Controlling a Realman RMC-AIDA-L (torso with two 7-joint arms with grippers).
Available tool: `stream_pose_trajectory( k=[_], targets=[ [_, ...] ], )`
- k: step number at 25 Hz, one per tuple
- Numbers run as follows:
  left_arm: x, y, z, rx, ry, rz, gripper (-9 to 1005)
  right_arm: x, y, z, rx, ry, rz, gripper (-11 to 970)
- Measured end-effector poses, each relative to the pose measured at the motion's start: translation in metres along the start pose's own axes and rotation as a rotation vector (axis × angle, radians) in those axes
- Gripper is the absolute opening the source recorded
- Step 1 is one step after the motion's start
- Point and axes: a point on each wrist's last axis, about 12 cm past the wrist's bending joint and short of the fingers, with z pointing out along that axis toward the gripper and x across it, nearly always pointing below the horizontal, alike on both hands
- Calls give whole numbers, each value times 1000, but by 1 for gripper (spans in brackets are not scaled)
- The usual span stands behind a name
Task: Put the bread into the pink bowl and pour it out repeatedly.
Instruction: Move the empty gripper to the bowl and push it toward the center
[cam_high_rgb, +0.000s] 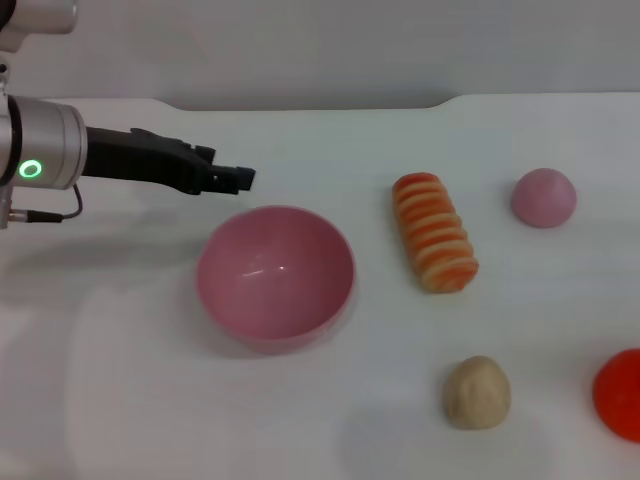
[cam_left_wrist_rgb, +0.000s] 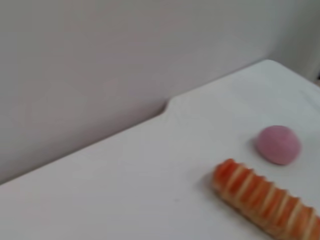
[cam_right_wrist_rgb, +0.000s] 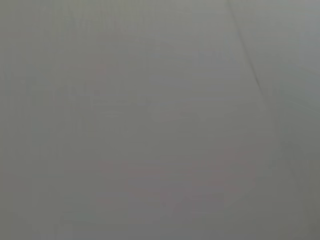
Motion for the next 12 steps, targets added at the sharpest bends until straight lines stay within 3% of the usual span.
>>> stream_pose_trajectory(
  k=[6, 12],
  targets=[
    [8, 7, 3, -43, -2, -28, 682, 0, -1, -3, 1, 1, 0, 592],
    [17, 6, 11, -23, 44, -50, 683, 0, -1, -3, 0, -1, 0, 591]
  ],
)
